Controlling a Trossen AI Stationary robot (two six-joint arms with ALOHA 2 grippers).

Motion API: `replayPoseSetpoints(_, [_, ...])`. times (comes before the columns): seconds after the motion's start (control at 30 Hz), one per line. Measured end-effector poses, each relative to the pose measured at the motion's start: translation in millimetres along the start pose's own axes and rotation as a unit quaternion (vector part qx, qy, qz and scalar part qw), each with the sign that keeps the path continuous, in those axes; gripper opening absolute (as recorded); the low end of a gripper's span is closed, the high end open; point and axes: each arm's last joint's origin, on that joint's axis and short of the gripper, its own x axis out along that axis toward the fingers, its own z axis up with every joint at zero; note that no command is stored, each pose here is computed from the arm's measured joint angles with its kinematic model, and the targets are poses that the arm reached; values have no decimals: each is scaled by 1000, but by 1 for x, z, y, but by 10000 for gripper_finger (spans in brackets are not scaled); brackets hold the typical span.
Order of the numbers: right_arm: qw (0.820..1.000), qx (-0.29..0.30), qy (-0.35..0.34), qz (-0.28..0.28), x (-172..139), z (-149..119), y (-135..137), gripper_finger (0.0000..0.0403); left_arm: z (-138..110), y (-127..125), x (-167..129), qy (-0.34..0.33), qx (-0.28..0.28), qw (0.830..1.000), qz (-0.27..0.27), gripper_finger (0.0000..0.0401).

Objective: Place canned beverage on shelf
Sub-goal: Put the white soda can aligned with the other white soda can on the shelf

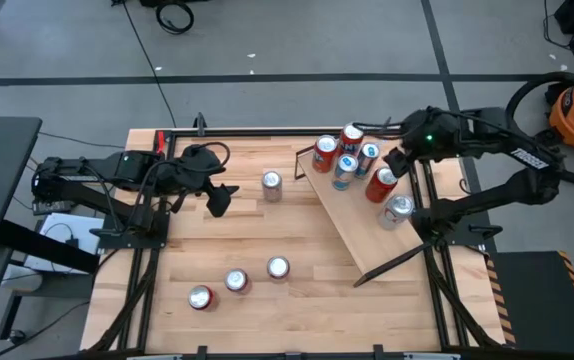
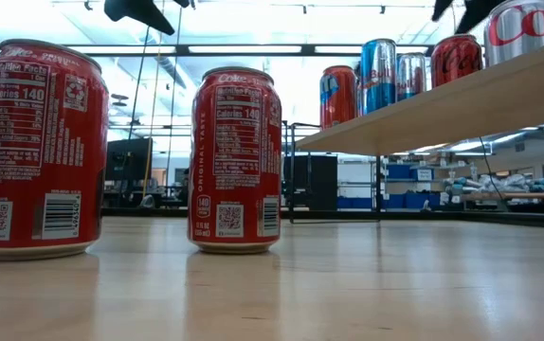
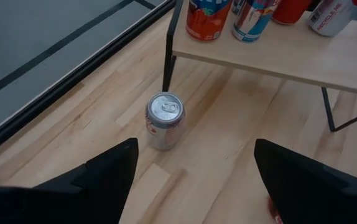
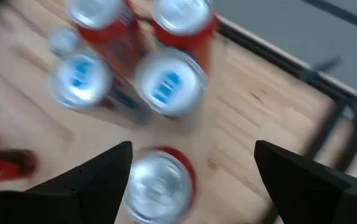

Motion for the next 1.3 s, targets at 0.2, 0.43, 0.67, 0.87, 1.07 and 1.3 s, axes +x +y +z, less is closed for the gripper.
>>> replayPoseSetpoints(0.2, [992, -19, -109, 63, -14, 17, 14, 348, -1, -7, 12, 24, -20, 999, -13, 331])
replayPoseSetpoints(0.43, [957, -90, -231, 149, -26, 36, 42, 348, -9, -31, 57, 103, 35, 994, -28, 331])
replayPoseSetpoints(0.67, [950, -150, -188, 197, -3, 41, 72, 348, -4, -32, 103, 136, 47, 988, -54, 331])
replayPoseSetpoints(0.87, [944, -218, -155, 194, 16, 35, 97, 348, 9, -13, 133, 128, 71, 988, -58, 331])
replayPoseSetpoints(1.07, [937, -254, -178, 159, 16, 27, 108, 348, 22, 8, 155, 96, 144, 984, -46, 331])
replayPoseSetpoints(1.3, [931, -259, -200, 162, 8, 25, 110, 348, 22, 25, 185, 112, 200, 972, -40, 331])
